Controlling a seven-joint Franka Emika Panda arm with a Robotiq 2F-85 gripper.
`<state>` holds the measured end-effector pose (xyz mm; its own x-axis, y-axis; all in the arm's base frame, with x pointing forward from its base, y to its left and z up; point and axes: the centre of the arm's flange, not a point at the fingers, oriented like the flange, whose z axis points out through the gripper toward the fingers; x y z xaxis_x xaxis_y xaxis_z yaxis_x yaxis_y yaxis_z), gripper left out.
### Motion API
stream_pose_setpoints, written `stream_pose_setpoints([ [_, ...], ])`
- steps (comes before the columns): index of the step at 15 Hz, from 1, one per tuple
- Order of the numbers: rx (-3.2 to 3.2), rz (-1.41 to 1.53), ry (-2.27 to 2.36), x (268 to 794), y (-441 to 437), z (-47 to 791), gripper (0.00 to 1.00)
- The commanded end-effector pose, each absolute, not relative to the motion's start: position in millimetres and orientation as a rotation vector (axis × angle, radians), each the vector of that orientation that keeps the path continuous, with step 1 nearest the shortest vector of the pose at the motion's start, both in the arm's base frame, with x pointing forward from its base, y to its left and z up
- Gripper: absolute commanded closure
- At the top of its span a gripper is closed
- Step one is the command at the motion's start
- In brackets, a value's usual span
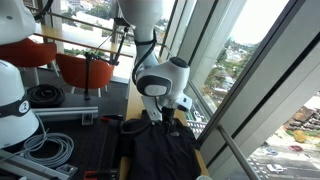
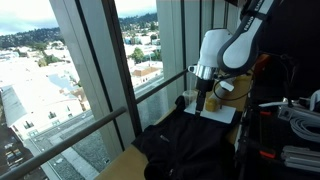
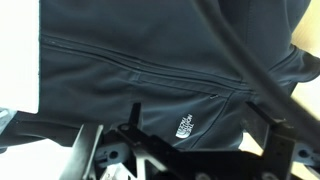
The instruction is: Completely zip the fleece jacket up
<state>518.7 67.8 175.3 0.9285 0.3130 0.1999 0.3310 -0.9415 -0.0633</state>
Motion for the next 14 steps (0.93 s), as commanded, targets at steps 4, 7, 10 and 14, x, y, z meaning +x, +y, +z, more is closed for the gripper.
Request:
stream_pose_setpoints([
  [4, -2.97, -0.269, -0.49, 515, 39, 244, 0.0],
  [7, -2.949, -0.278, -0.503, 515, 38, 263, 0.0],
  [10, -2.939, -0.3, -0.516, 512, 38, 278, 0.0],
  [14, -2.935, -0.323, -0.541, 496, 33, 285, 0.0],
])
